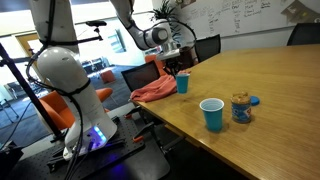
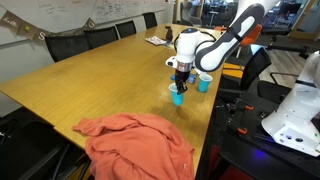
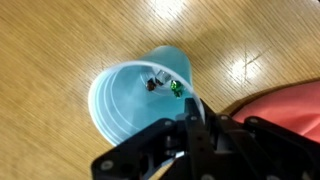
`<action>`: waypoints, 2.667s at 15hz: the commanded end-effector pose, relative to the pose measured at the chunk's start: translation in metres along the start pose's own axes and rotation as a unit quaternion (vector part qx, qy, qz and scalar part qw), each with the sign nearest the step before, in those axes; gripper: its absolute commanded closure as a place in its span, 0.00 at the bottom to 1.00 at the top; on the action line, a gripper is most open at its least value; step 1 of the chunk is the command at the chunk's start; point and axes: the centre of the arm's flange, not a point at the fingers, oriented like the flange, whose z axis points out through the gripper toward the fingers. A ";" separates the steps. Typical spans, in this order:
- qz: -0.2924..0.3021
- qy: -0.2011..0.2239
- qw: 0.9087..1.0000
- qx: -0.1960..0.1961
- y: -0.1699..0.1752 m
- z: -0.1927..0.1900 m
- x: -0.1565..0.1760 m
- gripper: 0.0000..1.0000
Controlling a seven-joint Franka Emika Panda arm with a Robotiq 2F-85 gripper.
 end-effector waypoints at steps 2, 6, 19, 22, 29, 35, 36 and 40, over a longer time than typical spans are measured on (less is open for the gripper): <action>-0.058 0.048 0.997 -0.007 -0.014 0.002 -0.003 0.99; -0.112 0.057 0.992 0.022 -0.022 0.013 0.007 0.99; -0.189 0.050 0.980 0.035 -0.035 0.029 0.009 0.47; -0.185 0.058 0.980 0.037 -0.039 0.015 0.006 0.26; -0.125 0.080 0.987 0.065 -0.036 -0.062 -0.001 0.00; -0.065 0.067 0.993 0.069 -0.015 -0.128 -0.014 0.00; -0.055 0.062 0.994 0.067 -0.011 -0.133 -0.017 0.00; -0.031 0.055 0.996 0.068 0.001 -0.143 -0.026 0.00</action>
